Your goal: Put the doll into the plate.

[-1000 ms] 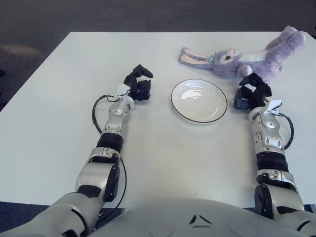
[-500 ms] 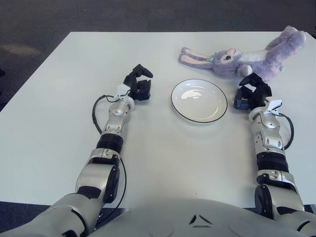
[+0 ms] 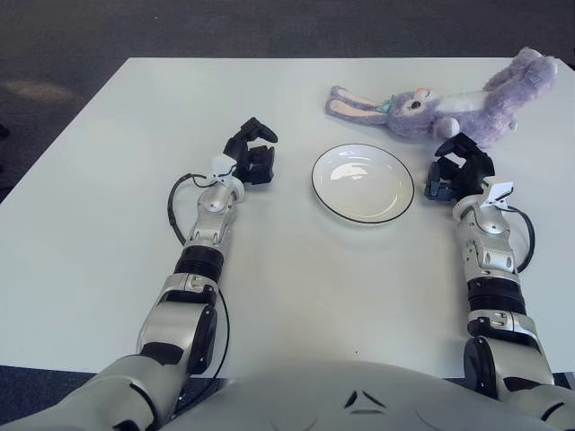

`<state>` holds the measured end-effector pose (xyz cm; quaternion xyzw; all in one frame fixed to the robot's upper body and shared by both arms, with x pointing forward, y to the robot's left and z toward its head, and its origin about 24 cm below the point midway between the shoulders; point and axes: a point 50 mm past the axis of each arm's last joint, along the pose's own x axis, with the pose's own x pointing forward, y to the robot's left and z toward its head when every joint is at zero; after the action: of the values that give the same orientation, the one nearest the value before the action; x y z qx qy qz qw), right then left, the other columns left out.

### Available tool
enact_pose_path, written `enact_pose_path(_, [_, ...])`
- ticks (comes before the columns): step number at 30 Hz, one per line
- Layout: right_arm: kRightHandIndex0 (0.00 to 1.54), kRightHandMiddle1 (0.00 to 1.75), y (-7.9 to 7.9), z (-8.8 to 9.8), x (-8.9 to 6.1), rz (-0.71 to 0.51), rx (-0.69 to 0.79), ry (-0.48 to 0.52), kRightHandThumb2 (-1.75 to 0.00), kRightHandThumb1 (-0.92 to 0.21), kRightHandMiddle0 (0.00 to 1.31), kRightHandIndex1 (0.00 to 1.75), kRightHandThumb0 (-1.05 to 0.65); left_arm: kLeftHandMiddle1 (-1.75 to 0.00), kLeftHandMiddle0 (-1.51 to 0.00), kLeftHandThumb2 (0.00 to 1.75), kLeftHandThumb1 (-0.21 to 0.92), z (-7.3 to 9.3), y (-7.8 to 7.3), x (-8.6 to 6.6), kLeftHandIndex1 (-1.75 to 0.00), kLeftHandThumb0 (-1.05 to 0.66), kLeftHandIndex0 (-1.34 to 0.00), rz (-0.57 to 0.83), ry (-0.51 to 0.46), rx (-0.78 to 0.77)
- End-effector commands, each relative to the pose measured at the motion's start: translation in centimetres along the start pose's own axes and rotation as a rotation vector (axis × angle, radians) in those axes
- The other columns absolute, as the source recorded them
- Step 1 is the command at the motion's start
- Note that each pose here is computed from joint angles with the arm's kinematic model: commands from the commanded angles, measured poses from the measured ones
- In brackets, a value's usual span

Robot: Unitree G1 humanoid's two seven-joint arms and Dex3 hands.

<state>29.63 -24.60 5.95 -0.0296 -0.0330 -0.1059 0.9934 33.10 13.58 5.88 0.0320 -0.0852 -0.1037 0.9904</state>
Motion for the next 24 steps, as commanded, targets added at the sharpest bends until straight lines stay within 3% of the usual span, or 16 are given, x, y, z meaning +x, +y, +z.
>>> enact_pose_path(1, [0.90, 1.71, -0.87, -5.48, -3.98, -0.035, 0.008, 0.213, -1.73, 0.05, 0.66, 1.75, -0.01, -1.75, -1.06, 1.16, 0.44, -3.47, -0.21, -2.63, -1.75, -0.44, -0.52, 0.012, 0.146, -0.015])
enact_pose_path(24, [0.90, 1.71, -0.91, -5.62, -3.72, -0.032, 0.029, 0.210, -1.73, 0.05, 0.67, 1.75, -0.01, -1.75, -1.06, 1.15, 0.45, -3.57, -0.32, -2.48, -1.75, -0.44, -0.51, 0.001, 0.147, -0.023])
